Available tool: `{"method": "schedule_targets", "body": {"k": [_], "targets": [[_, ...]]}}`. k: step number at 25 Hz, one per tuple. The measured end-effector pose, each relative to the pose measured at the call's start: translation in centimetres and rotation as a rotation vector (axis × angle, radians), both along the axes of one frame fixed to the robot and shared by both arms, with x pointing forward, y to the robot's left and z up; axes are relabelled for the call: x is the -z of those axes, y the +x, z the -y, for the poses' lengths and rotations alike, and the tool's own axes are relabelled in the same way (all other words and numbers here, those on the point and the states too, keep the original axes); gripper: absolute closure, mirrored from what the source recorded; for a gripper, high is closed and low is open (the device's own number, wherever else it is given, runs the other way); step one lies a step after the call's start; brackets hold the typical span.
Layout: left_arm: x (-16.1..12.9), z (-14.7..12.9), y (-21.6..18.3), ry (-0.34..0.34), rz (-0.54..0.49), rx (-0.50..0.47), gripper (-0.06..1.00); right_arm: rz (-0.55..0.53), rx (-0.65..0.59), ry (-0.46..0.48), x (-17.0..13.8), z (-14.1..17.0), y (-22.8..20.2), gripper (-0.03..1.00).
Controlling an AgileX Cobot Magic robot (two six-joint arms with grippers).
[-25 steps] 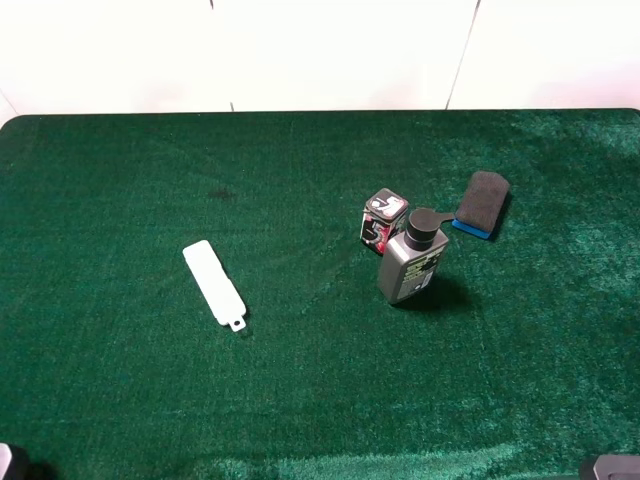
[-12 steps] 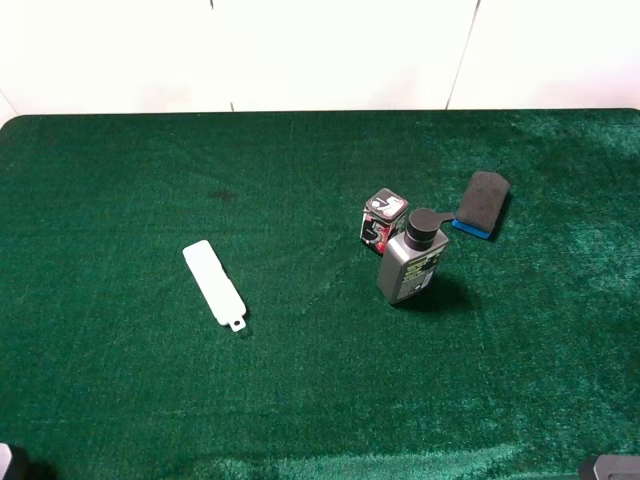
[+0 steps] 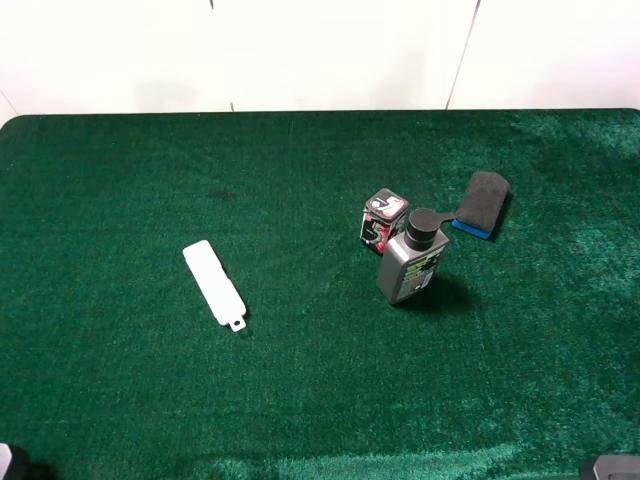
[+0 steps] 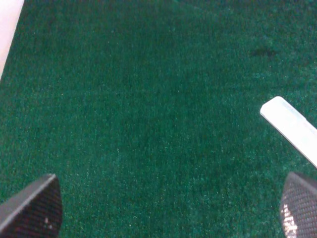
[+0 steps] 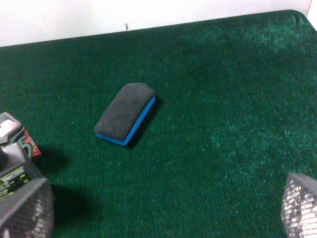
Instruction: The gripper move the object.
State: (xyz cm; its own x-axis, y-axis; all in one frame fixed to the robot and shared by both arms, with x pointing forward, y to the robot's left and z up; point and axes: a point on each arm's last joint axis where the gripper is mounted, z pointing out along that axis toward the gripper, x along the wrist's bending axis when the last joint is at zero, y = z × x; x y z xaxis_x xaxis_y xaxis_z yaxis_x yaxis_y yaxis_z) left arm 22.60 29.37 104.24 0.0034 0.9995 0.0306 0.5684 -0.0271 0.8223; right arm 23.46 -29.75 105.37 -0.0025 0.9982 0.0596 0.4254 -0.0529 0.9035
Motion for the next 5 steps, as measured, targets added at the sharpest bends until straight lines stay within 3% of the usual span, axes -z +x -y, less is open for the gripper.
{"method": "schedule_targets", "body": {"k": [5], "targets": [[0.0, 0.0, 0.0, 0.0, 0.0, 0.0, 0.05, 0.0, 0.0, 0.0, 0.0, 0.0, 0.0, 0.28]]}}
